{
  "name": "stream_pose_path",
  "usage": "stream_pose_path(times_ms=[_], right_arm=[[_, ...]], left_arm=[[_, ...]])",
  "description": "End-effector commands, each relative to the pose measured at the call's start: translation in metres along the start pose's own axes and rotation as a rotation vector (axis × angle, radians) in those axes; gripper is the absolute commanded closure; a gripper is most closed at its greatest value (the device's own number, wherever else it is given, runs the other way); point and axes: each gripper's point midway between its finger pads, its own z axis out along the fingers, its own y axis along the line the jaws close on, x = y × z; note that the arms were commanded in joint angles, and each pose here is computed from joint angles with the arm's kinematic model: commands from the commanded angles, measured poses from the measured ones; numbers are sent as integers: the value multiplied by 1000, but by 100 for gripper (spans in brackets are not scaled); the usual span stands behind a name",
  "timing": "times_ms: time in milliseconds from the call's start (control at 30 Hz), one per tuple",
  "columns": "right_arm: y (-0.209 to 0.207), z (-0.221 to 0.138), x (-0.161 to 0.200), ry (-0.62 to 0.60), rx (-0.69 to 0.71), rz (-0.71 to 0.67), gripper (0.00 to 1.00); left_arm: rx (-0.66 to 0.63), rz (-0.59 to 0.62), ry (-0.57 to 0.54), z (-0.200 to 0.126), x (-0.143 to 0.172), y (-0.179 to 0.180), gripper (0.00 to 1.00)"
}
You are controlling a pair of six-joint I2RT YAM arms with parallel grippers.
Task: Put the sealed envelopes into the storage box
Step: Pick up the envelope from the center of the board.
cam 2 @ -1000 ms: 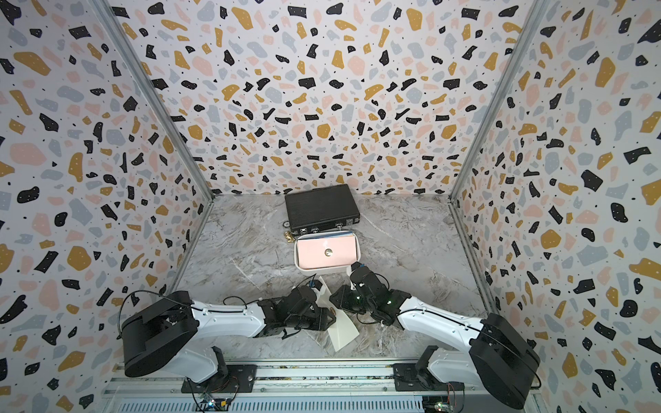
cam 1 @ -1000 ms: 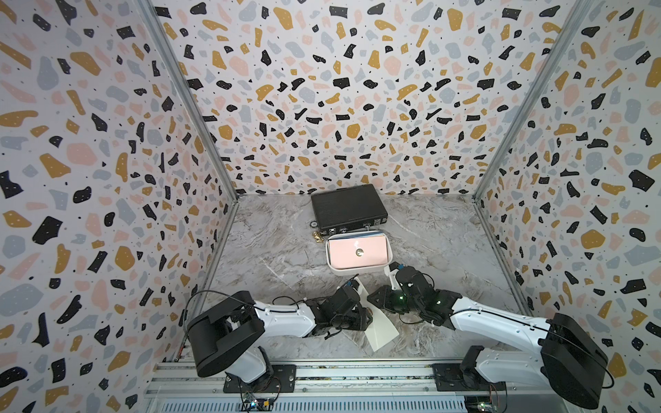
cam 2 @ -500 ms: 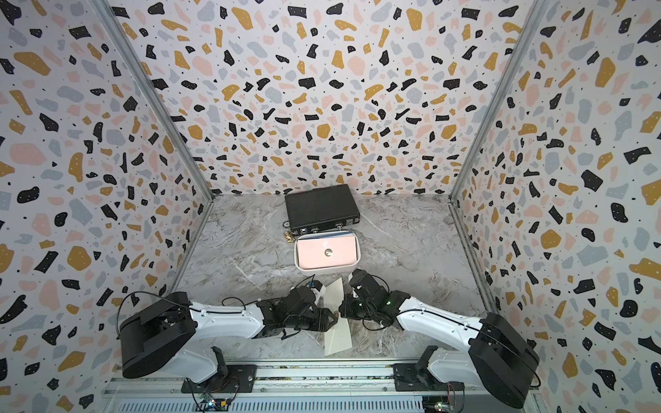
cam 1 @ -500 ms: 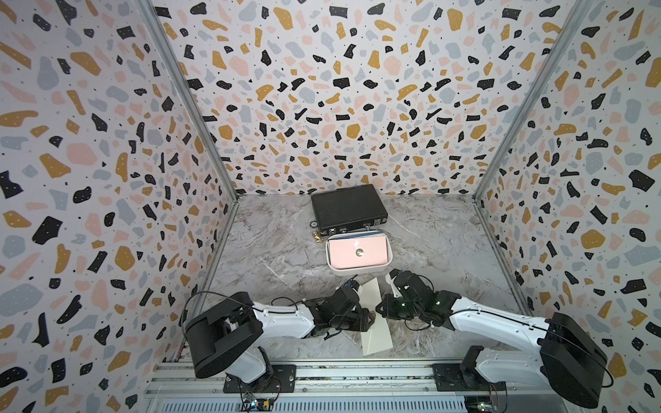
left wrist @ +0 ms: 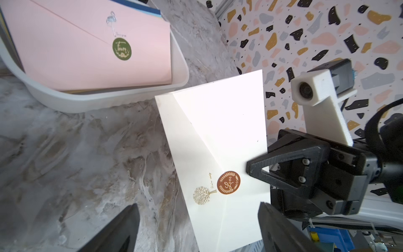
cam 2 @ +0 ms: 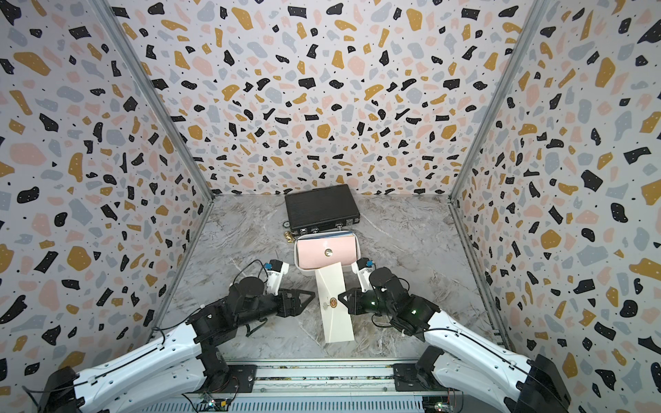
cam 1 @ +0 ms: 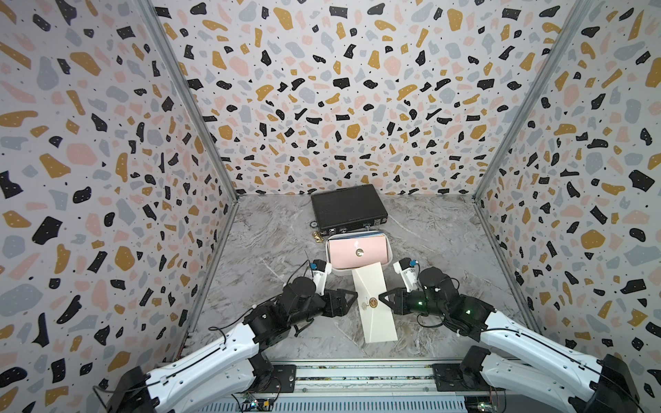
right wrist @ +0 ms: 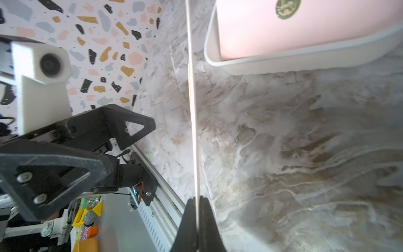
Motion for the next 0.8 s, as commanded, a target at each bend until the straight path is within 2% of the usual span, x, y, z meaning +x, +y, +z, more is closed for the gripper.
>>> stream_pose_path(times_ms=[0, 200, 300, 400, 567, 700, 767], right_arm=[[40, -9, -18, -67, -186, -11, 100], [61, -12, -32, -110, -289, 27, 100], [67, -10, -32, -97, -331, 52, 100], [64, -7, -30, -96, -335, 66, 100], [54, 1, -27, -89, -322, 86, 100], [50, 3, -25, -84, -314, 92, 100], [49, 3, -25, -81, -309, 92, 100]], left_arm=[[93, 20, 30, 1, 6, -12, 12], [208, 18, 8, 0, 2, -32, 16], [231, 10, -6, -1, 0, -35, 24], [271, 0, -46, -6, -6, -42, 37], [303, -37, -103, -15, -15, -47, 54], [301, -49, -102, -17, -15, -47, 73], [296, -54, -93, -17, -14, -46, 87]])
